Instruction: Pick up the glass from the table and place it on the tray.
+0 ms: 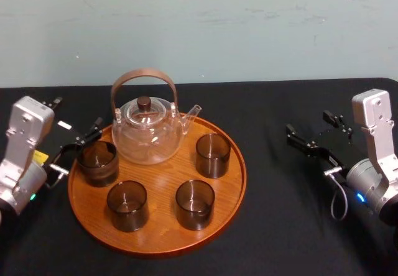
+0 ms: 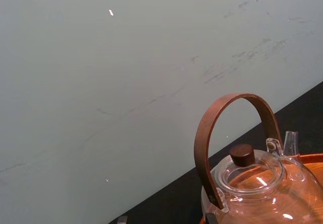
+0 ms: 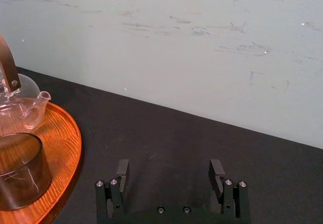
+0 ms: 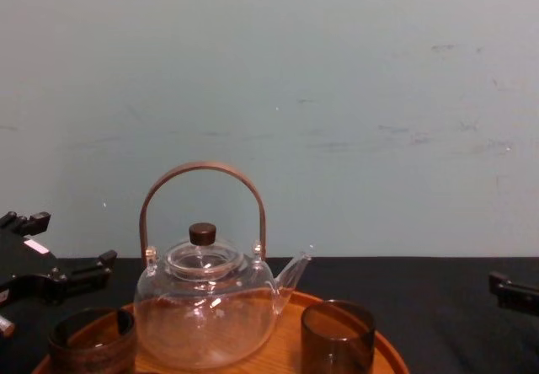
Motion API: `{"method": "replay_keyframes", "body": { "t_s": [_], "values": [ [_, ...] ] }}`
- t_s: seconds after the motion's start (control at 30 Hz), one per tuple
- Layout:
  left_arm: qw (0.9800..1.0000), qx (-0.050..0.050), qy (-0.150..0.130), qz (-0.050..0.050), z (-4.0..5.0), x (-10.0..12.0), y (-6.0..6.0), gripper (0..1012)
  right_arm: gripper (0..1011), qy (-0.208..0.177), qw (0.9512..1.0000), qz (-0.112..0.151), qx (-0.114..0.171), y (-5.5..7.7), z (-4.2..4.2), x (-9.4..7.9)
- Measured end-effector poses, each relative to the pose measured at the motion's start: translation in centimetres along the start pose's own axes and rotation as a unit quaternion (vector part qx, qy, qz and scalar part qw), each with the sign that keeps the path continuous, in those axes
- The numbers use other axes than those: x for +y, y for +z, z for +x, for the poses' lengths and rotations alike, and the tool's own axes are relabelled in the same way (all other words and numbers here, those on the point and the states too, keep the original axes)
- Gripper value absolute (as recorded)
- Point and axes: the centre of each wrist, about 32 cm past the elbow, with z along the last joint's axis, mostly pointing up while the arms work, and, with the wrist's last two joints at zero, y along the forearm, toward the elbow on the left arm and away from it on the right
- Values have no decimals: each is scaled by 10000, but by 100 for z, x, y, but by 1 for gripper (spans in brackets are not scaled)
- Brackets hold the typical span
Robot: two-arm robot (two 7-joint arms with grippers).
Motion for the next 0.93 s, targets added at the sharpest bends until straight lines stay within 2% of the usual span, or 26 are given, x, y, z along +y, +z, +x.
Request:
{"method": "replay_keyframes", "body": {
  "t_s": [0.93],
  "values": [
    [10000,0,0,1,0,0,-1,1001,1002,0,10000,3,3,1,2,-1]
  ]
}}
